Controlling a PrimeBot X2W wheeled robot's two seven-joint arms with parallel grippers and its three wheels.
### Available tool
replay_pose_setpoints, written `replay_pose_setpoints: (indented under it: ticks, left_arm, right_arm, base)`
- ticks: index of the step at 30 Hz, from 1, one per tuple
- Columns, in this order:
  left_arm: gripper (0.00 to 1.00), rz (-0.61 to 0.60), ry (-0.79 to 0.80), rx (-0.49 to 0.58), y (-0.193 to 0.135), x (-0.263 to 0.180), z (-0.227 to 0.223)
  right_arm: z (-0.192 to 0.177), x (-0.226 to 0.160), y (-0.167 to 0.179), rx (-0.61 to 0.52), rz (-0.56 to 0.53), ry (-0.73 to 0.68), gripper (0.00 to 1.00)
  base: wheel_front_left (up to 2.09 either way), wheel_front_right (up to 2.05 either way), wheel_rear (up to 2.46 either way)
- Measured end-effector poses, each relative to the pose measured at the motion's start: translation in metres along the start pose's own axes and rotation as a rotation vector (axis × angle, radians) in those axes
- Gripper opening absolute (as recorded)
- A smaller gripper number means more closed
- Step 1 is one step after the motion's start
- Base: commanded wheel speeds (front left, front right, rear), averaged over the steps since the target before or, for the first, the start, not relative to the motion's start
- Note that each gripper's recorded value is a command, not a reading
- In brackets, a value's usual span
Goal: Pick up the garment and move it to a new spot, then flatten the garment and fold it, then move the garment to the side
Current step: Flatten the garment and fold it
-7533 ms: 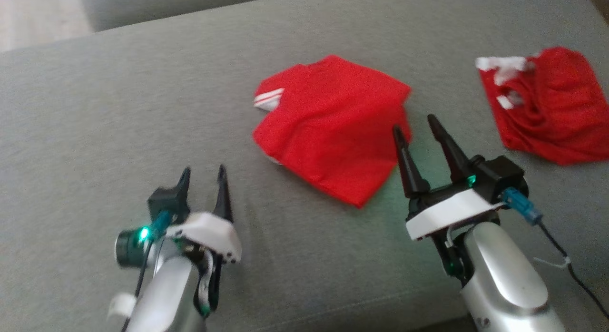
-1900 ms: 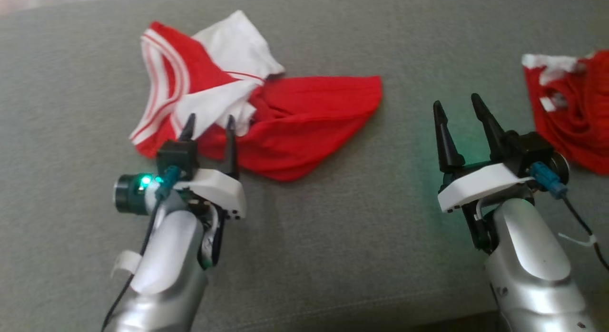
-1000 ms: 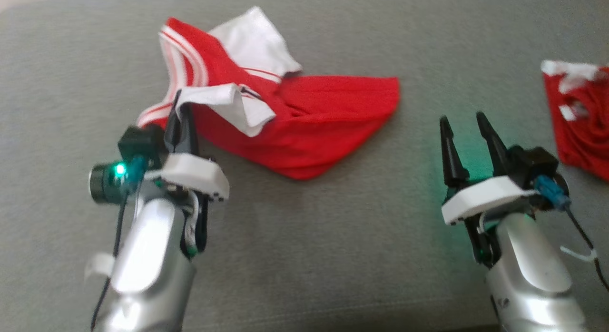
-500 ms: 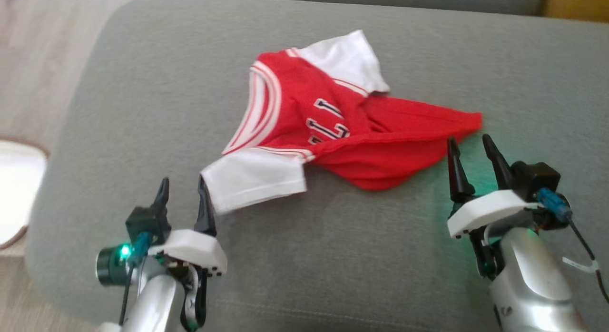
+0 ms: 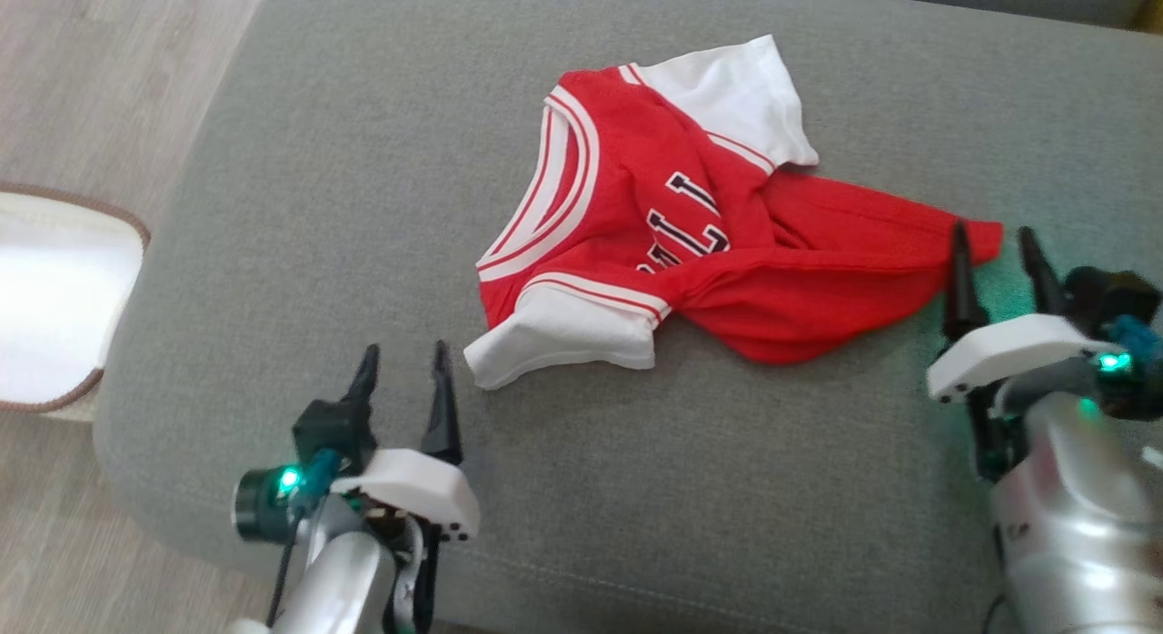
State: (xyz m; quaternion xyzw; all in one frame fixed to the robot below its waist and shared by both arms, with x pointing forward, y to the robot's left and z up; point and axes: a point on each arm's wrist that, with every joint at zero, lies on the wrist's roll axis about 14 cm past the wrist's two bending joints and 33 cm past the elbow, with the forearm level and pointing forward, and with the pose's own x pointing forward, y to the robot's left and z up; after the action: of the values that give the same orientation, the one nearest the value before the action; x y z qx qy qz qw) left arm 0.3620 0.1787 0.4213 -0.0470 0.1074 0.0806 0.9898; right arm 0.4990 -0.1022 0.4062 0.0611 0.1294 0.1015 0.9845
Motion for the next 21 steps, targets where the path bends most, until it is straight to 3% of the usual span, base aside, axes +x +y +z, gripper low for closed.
replay_pose_setpoints:
  ticks: [7,8,9,10,11,17,21]
  left_arm:
    - [1.0,-0.036,-0.031,0.006,-0.012,0.009,0.012]
    - [1.0,-0.032,-0.033,0.008,-0.011,0.01,0.013]
    - [1.0,-0.032,-0.034,0.009,-0.011,0.01,0.013]
    - [1.0,-0.033,-0.035,0.009,-0.012,0.01,0.013]
    - [1.0,-0.035,-0.034,0.008,-0.012,0.01,0.013]
    - [1.0,-0.059,-0.039,0.001,-0.021,0.012,0.015]
    - [1.0,-0.094,-0.049,-0.002,-0.033,0.015,0.018]
  right_arm:
    - [-0.025,0.011,-0.026,-0.033,-0.064,0.12,1.0]
    - [-0.029,0.012,-0.025,-0.042,-0.058,0.137,0.79]
    - [-0.032,0.013,-0.023,-0.045,-0.054,0.151,0.47]
    - [-0.034,0.014,-0.02,-0.041,-0.05,0.161,0.32]
    - [-0.035,0.014,-0.019,-0.044,-0.046,0.169,0.0]
    - [-0.031,0.009,-0.029,-0.02,-0.08,0.168,0.0]
    - [0.02,0.011,-0.045,-0.003,-0.123,0.009,0.0]
  base:
    - [0.0,0.0,0.0]
    - [0.0,0.0,0.0]
    - [0.0,0.0,0.0]
    - [0.0,0.0,0.0]
    - [0.0,0.0,0.0]
    - [0.0,0.0,0.0]
    - [0.0,0.0,0.0]
